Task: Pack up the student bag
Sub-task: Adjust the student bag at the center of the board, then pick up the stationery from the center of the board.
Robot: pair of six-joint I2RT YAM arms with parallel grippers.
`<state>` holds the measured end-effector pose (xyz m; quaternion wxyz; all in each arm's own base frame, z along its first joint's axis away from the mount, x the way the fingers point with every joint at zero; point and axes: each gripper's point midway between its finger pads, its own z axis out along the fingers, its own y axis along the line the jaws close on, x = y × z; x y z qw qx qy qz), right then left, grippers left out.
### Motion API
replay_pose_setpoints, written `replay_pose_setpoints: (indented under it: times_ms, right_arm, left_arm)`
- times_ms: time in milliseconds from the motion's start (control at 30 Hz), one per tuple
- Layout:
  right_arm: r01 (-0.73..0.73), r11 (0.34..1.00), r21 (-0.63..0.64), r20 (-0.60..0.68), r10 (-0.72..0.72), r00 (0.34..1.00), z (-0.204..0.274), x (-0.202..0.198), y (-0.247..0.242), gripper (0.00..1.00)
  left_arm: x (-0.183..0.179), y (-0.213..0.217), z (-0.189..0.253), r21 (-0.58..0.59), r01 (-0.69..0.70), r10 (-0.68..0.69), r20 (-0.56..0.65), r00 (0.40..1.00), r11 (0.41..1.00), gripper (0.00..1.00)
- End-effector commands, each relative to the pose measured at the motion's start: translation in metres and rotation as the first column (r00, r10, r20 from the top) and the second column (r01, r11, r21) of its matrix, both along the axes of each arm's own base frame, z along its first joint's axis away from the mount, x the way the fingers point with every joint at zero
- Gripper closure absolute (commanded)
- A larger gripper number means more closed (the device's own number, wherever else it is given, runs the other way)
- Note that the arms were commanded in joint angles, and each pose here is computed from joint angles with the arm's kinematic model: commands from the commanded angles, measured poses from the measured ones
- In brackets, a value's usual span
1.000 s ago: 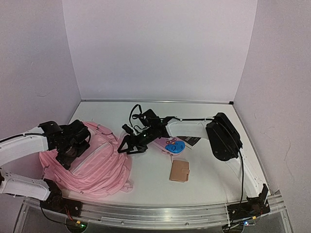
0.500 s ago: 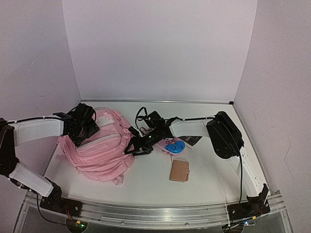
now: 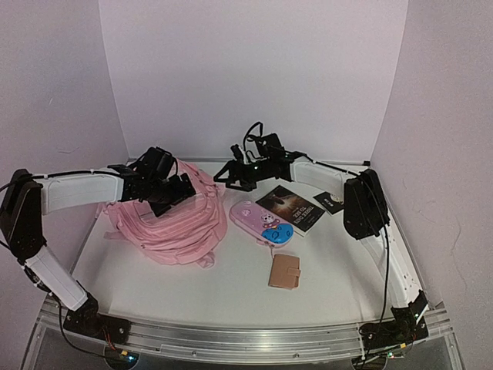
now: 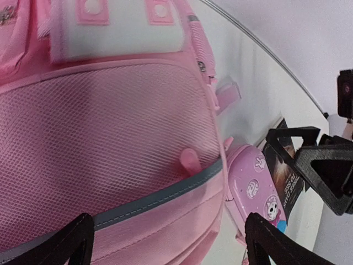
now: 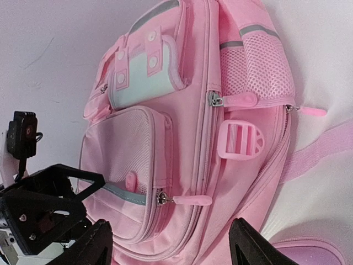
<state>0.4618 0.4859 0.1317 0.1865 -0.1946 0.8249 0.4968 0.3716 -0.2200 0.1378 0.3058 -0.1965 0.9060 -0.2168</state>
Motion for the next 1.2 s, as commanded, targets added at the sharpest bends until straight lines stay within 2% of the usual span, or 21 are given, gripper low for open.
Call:
replay_pose_setpoints:
  times_ms: [0, 100, 233, 333, 500, 733, 967, 1167]
  right_arm:
    - [-0.005, 0.999, 0.034, 0.024, 0.004, 1.0, 0.046, -0.009, -0.02, 0.26]
    - [-0.009, 1.0, 0.029, 0.04, 0.008, 0.999, 0.071, -0.022, -0.054, 0.24]
    - [-0.018, 0.996, -0.084, 0.022, 0.02, 1.0, 0.059, -0.05, -0.106, 0.22]
    - [-0.005, 0.987, -0.161, -0.057, -0.004, 0.998, 0.031, -0.073, -0.146, 0.21]
    - [0.039, 0.975, -0.217, -0.131, -0.069, 0.989, 0.002, -0.102, -0.201, 0.19]
    - [0.016, 0.961, -0.277, -0.27, -0.094, 0.958, -0.055, -0.133, -0.221, 0.19]
    - [0.041, 0.961, -0.274, -0.311, -0.129, 0.942, -0.086, -0.127, -0.218, 0.19]
    - [0.068, 0.97, -0.235, -0.31, -0.141, 0.94, -0.096, -0.106, -0.206, 0.19]
  left_arm:
    - [-0.008, -0.009, 0.046, 0.121, 0.143, -0.152, 0.062, 0.986, 0.982, 0.01]
    - [-0.008, -0.027, 0.052, 0.151, 0.264, -0.274, 0.047, 0.961, 0.952, 0.0]
    - [-0.005, -0.076, 0.054, 0.11, 0.463, -0.47, 0.058, 0.881, 0.88, 0.0]
    - [0.007, -0.105, 0.041, 0.11, 0.525, -0.531, 0.039, 0.846, 0.844, 0.0]
    - [0.03, -0.146, 0.026, 0.082, 0.599, -0.605, 0.067, 0.794, 0.796, 0.0]
    - [0.063, -0.183, -0.013, 0.075, 0.644, -0.648, 0.048, 0.76, 0.761, 0.0]
    - [0.079, -0.192, -0.049, 0.085, 0.633, -0.636, 0.009, 0.772, 0.77, 0.0]
    - [0.074, -0.195, -0.065, 0.047, 0.638, -0.639, -0.012, 0.769, 0.768, 0.02]
